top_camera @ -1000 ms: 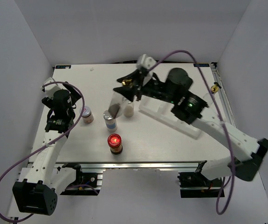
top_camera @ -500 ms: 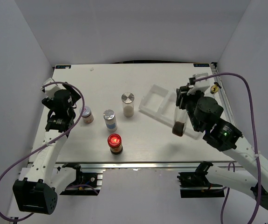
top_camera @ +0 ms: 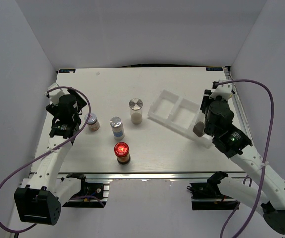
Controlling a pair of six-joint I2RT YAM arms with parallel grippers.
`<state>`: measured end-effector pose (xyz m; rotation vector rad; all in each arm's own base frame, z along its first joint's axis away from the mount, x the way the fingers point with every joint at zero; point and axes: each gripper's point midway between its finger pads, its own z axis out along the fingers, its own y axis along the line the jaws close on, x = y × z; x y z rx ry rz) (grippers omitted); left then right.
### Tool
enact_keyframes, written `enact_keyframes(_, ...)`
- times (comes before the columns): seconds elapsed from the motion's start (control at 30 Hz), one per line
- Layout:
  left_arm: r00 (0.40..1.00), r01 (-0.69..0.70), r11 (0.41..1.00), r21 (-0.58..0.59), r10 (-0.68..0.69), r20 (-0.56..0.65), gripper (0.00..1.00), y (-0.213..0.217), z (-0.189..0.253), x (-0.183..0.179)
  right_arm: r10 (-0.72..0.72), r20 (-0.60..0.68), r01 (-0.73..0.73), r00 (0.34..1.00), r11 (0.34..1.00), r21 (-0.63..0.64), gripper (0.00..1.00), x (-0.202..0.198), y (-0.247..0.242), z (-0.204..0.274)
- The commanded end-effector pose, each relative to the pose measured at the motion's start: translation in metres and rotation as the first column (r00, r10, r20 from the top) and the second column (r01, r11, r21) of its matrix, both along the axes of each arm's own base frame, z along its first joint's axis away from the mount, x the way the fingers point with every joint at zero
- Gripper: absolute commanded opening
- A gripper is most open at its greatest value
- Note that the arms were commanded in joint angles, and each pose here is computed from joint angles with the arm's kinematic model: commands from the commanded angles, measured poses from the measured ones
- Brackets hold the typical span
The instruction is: Organize the condiment bottles
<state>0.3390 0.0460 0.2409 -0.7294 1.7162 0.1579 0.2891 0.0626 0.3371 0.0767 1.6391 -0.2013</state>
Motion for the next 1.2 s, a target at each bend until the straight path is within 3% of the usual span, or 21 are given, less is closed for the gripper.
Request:
enact_keyframes(0.0,1.000,-0.019,1.000,0.000,0.019,0.014,0.98,0.004,0.004,-0.004,-0.027,0.106,0.018,0.994,0.996,0.082,0.00,0.015,-0.015,0.027)
enact_keyframes(0.4,1.000,-0.025,1.000,0.007,0.025,0.014,0.98,0.005,0.003,-0.004,0.048,0.080,-0.051,0.996,0.998,0.039,0.00,0.050,-0.034,-0.009)
enact_keyframes(0.87,1.000,-0.028,1.000,0.008,0.028,0.010,0.98,0.005,0.003,-0.004,0.030,0.005,-0.031,1.000,0.998,0.046,0.01,0.050,-0.042,-0.063)
enact_keyframes(0.9,1.000,-0.029,1.000,0.008,0.029,0.010,0.98,0.006,0.003,-0.004,0.026,-0.001,-0.026,1.000,0.999,0.045,0.12,0.050,-0.044,-0.065)
enact_keyframes(0.93,1.000,-0.025,1.000,0.007,0.025,0.011,0.98,0.005,0.003,-0.004,0.016,0.000,-0.016,1.000,0.998,0.055,0.41,0.048,-0.045,-0.065)
enact_keyframes(1.0,1.000,-0.027,1.000,0.006,0.027,0.012,0.98,0.005,0.004,-0.004,0.002,0.008,-0.003,1.000,0.996,0.089,0.60,0.045,-0.046,-0.063)
enact_keyframes(1.03,1.000,-0.024,1.000,0.003,0.024,0.012,0.98,0.005,0.003,-0.004,-0.005,0.006,0.004,1.000,0.995,0.097,0.78,0.042,-0.048,-0.063)
enact_keyframes(1.07,1.000,-0.020,1.000,0.003,0.020,0.013,0.98,0.004,0.004,-0.004,-0.013,0.013,0.012,1.000,0.994,0.108,0.89,0.041,-0.049,-0.059)
enact_keyframes(1.17,1.000,-0.013,1.000,-0.001,0.013,0.015,0.98,0.003,0.004,-0.003,-0.021,-0.002,0.022,1.000,0.990,0.142,0.90,0.033,-0.050,-0.049)
